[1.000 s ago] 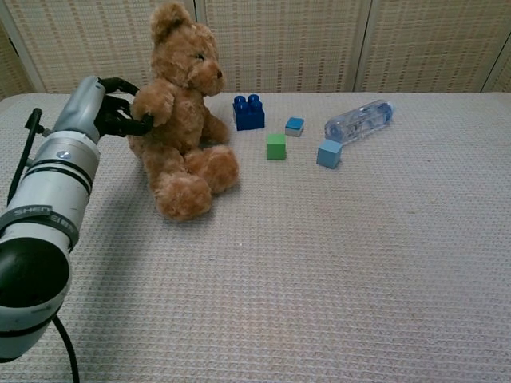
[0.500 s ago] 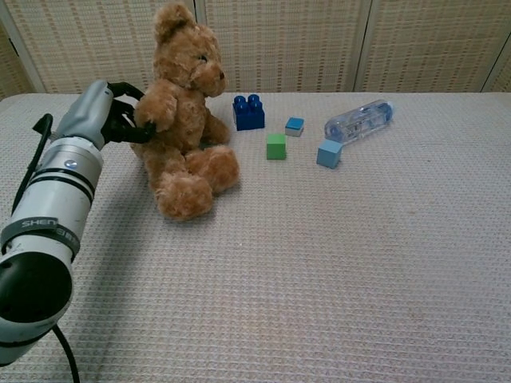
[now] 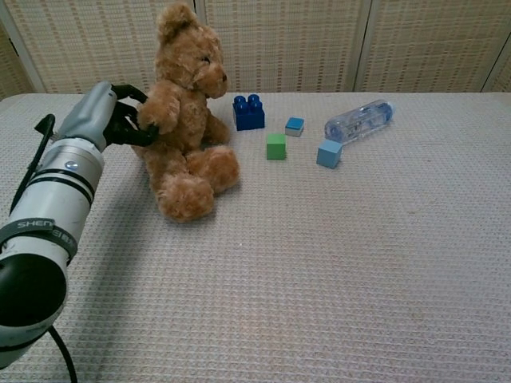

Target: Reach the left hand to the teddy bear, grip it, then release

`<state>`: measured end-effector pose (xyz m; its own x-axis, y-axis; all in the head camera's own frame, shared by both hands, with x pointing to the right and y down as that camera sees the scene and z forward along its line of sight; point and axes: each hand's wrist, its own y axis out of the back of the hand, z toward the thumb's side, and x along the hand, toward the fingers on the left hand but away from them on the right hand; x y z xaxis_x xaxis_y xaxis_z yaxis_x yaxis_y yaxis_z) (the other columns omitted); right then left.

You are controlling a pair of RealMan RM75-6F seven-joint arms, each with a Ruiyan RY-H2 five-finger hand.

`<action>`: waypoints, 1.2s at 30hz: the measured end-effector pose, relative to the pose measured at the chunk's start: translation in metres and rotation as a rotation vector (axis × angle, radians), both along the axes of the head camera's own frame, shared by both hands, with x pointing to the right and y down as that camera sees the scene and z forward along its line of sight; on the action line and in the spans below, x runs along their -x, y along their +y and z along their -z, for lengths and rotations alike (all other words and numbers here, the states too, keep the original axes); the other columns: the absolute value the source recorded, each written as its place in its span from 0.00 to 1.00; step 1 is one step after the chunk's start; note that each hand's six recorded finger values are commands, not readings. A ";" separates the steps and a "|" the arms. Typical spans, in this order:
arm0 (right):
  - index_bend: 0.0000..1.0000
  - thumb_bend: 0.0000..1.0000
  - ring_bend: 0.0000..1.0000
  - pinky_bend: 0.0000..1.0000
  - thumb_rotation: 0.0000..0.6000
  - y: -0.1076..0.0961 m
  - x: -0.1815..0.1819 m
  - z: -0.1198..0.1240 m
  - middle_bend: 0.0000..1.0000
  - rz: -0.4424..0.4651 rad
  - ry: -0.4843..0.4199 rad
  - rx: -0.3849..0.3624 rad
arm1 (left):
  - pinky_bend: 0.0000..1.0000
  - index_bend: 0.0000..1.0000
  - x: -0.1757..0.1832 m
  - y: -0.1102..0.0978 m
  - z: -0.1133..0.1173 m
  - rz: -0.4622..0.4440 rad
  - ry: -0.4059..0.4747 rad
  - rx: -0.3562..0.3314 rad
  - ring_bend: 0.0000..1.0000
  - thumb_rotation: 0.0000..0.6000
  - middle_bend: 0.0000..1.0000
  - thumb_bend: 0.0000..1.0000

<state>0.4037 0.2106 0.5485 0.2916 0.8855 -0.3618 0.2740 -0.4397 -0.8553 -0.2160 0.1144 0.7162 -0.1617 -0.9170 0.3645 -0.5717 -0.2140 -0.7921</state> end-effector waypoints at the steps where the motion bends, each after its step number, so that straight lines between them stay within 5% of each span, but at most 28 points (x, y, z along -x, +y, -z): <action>1: 0.00 0.16 0.00 0.22 1.00 0.000 0.000 0.000 0.10 0.000 0.000 0.000 | 0.44 0.47 0.000 0.000 0.001 0.000 0.002 -0.006 0.50 1.00 0.58 0.43; 8: 0.00 0.16 0.00 0.22 1.00 0.000 0.000 -0.001 0.10 0.002 0.000 0.001 | 0.44 0.43 0.001 -0.005 0.013 -0.001 0.024 -0.121 0.48 1.00 0.54 0.43; 16: 0.00 0.16 0.00 0.22 1.00 0.000 0.000 -0.001 0.10 0.002 0.002 0.003 | 0.44 0.43 -0.001 0.002 0.000 -0.019 -0.010 -0.007 0.48 1.00 0.55 0.43; 22: 0.00 0.16 0.00 0.22 1.00 0.000 0.000 -0.001 0.10 0.001 0.002 0.002 | 0.44 0.43 -0.001 -0.002 0.011 -0.018 0.016 -0.099 0.47 1.00 0.54 0.43; 29: 0.00 0.16 0.00 0.22 1.00 0.001 0.000 0.000 0.10 0.002 0.000 0.003 | 0.44 0.49 -0.002 0.001 0.007 -0.050 -0.013 -0.077 0.49 1.00 0.59 0.43; 36: 0.00 0.16 0.00 0.22 1.00 0.001 0.000 0.001 0.10 0.000 -0.002 0.001 | 0.44 0.46 -0.002 -0.001 0.015 -0.043 -0.008 -0.147 0.48 1.00 0.57 0.43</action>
<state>0.4041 0.2112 0.5480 0.2926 0.8849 -0.3624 0.2760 -0.4410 -0.8540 -0.2145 0.1136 0.7013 -0.1237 -0.9665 0.2248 -0.5579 -0.1195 -0.8213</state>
